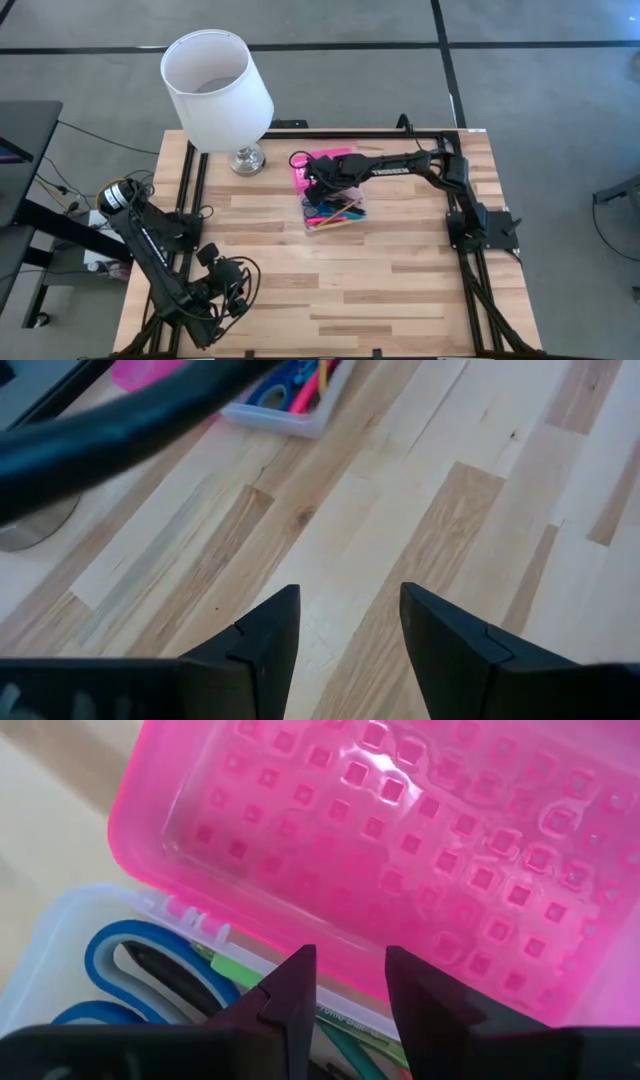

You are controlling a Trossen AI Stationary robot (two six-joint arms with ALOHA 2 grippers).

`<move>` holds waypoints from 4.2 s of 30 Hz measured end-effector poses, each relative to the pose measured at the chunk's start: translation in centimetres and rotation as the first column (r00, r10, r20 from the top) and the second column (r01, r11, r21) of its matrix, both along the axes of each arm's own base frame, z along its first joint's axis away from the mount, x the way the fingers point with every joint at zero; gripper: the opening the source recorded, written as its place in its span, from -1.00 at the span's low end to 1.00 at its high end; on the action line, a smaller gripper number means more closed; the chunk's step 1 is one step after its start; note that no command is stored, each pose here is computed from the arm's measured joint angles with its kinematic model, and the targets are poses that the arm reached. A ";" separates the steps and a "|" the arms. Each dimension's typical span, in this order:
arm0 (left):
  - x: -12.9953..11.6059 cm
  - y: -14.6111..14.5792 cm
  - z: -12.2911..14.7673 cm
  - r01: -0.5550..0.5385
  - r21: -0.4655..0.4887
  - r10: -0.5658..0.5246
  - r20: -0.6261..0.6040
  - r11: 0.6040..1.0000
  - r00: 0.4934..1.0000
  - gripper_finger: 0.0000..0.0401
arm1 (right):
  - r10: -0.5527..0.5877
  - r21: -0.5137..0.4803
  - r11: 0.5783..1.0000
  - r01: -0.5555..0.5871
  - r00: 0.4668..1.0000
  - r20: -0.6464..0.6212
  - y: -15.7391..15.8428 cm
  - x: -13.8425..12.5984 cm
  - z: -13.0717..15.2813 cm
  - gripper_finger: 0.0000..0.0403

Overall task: Pick & place school supplies into a supply box
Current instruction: Close the pink supply box

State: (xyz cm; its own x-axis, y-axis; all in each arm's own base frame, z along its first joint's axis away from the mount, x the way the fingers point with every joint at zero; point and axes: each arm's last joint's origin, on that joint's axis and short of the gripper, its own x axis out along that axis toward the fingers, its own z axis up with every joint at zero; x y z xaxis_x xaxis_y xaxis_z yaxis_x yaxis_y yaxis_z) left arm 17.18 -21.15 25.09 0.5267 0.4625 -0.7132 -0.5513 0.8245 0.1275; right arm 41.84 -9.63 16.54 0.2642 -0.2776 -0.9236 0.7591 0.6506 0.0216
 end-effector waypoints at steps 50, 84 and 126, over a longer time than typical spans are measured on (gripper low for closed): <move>2.4 5.0 0.1 0.001 0.312 0.047 -0.144 0.950 0.988 -0.16 | 0.745 -0.107 0.663 -0.741 0.667 -0.004 21.5 -0.3 2.0 -0.42; 4.9 16.5 -6.3 0.517 -0.078 -0.523 -0.142 0.852 0.840 -0.16 | 0.469 -0.253 0.854 -0.455 0.883 -0.006 33.4 -13.9 7.6 -0.42; 7.7 19.6 -10.3 0.661 -0.200 -0.690 -0.219 0.723 0.689 -0.16 | 0.412 -0.253 0.893 -0.371 0.902 0.130 30.1 -17.6 -6.1 -0.52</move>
